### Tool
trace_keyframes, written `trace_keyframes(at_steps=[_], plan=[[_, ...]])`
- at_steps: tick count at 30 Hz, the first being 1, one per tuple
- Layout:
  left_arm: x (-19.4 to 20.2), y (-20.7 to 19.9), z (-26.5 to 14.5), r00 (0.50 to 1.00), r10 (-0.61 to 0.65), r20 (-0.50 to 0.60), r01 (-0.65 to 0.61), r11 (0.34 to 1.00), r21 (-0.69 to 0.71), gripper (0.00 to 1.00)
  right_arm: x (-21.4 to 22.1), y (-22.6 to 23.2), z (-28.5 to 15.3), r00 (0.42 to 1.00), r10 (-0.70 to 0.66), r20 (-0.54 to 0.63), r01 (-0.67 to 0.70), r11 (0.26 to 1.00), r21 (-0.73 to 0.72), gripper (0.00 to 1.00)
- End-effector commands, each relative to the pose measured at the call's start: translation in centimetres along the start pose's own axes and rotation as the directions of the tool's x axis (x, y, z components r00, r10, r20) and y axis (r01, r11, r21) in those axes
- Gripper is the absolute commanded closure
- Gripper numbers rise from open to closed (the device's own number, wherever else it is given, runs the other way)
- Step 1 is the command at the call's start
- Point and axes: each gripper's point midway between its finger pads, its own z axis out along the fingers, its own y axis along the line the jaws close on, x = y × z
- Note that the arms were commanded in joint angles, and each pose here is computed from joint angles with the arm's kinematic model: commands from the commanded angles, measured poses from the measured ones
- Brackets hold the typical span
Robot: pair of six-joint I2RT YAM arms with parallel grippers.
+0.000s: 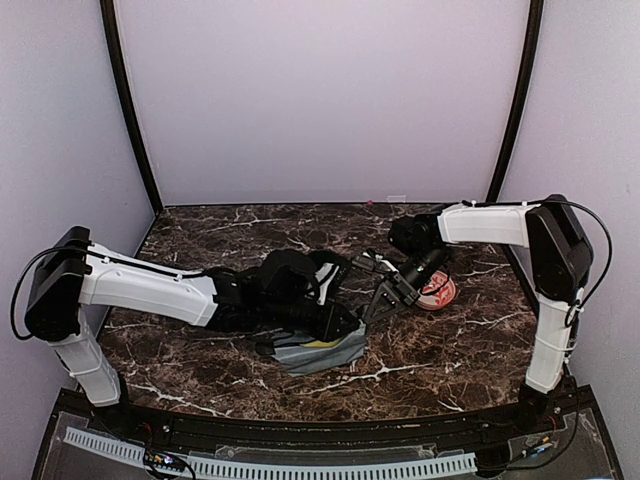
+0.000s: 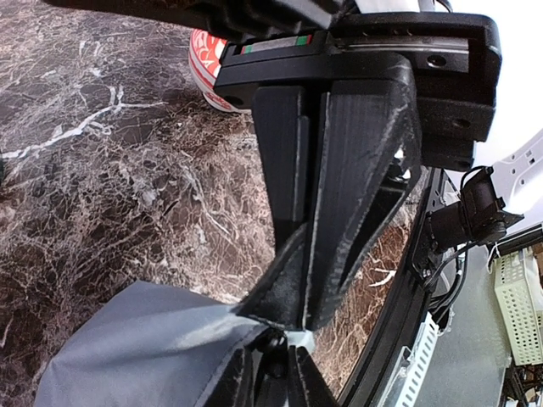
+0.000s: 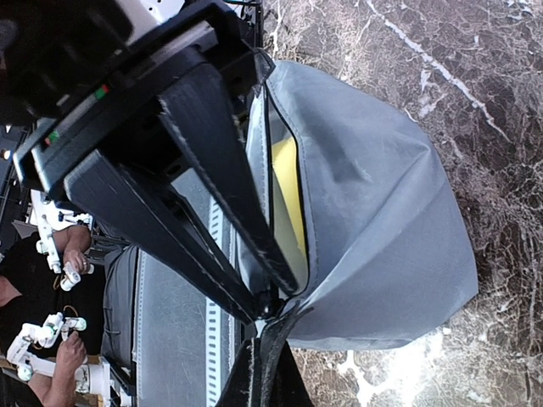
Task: Sort the hair-cutting tools
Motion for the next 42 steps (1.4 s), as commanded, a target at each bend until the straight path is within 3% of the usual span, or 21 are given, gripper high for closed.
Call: trace_keyframes(at_steps=[1, 9, 19, 24, 29, 31, 33, 39, 42], plan=[[-2.0, -1.0, -2.2, 0.998, 0.029, 0.049, -0.029, 1.0, 0.011, 0.87, -0.3, 0.8, 0.2, 0.999, -0.039, 0.007, 0.039, 0.999, -0.007, 1.0], [-2.4, -1.0, -2.4, 0.998, 0.026, 0.062, -0.026, 1.0, 0.007, 1.0, -0.1, 0.8, 0.5, 0.999, -0.046, -0.007, 0.046, 0.999, 0.008, 1.0], [-1.6, -1.0, -1.8, 1.0, 0.022, 0.02, -0.022, 1.0, 0.02, 1.0, -0.2, 0.8, 0.5, 0.999, -0.047, -0.008, 0.047, 0.999, 0.007, 1.0], [-1.2, -0.7, -1.2, 1.0, 0.027, -0.004, -0.027, 1.0, 0.008, 0.84, -0.3, 0.9, 0.5, 0.999, -0.048, -0.007, 0.048, 0.999, 0.003, 1.0], [-1.0, -0.7, -0.7, 0.999, 0.04, -0.013, -0.04, 0.999, 0.021, 0.93, -0.1, 0.8, 0.6, 0.999, -0.043, -0.01, 0.043, 0.999, 0.001, 1.0], [-1.0, -0.7, -0.6, 0.999, 0.043, -0.016, -0.042, 0.999, 0.018, 0.92, -0.2, 0.9, 0.5, 0.999, -0.047, -0.008, 0.047, 0.999, 0.002, 1.0], [-0.9, -0.6, -0.6, 0.999, 0.046, -0.021, -0.046, 0.999, 0.016, 0.84, -0.2, 0.9, 0.5, 0.999, -0.048, -0.009, 0.048, 0.999, 0.002, 1.0], [-0.8, -0.1, -0.4, 0.997, 0.069, -0.023, -0.069, 0.998, -0.01, 0.74, -0.2, 0.8, 0.6, 0.999, -0.044, -0.009, 0.044, 0.999, -0.004, 1.0], [-0.7, 0.6, -0.1, 0.995, 0.096, -0.024, -0.097, 0.995, -0.04, 0.63, -0.2, 0.8, 0.6, 0.999, -0.041, -0.01, 0.041, 0.999, -0.007, 1.0]])
